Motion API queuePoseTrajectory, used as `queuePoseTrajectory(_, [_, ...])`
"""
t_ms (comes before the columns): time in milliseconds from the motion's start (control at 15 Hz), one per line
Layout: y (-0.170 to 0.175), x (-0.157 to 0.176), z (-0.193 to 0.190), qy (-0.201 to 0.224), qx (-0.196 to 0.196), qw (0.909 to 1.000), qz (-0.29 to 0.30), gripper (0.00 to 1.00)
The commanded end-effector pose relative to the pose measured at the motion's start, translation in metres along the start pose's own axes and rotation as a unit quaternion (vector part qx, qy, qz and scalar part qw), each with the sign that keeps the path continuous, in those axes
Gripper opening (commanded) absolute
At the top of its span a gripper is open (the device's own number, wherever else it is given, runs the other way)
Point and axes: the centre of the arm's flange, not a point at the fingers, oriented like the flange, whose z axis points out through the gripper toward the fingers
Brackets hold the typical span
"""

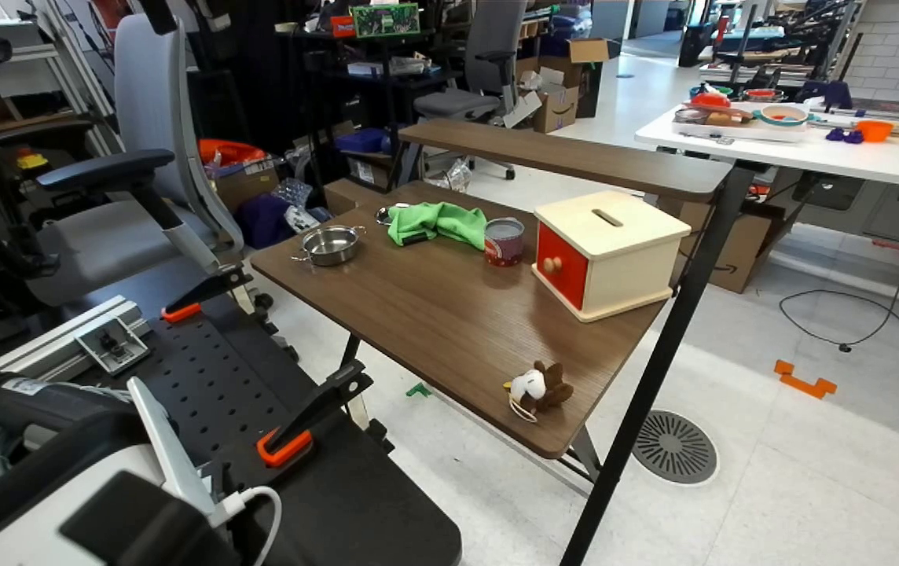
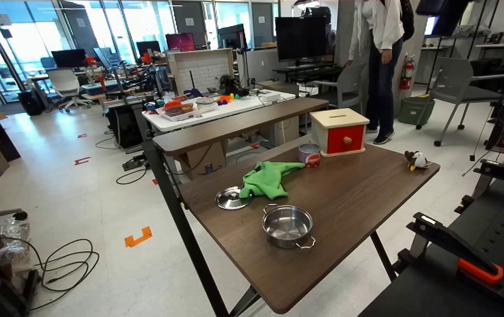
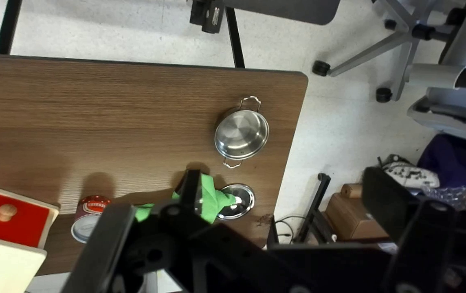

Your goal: Pick up the lid and close the pot

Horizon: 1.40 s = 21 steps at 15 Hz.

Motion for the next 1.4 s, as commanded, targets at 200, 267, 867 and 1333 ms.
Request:
queuePoseTrajectory(200, [-0.004,0.002,0.018,0.0,-0.005,0.9998,0.018,1.0])
queuePoseTrajectory(267, [-0.004,0.002,0.018,-0.001,-0.005,0.9998,0.019,1.0])
queuePoseTrajectory(867, [-0.002,0.007,0.028,0.037,-0.012,0.9982,0.046,1.0])
queuePoseTrajectory(1333, [-0.009,0.072,0.094,0.131,-0.04,0.975,0.175,1.0])
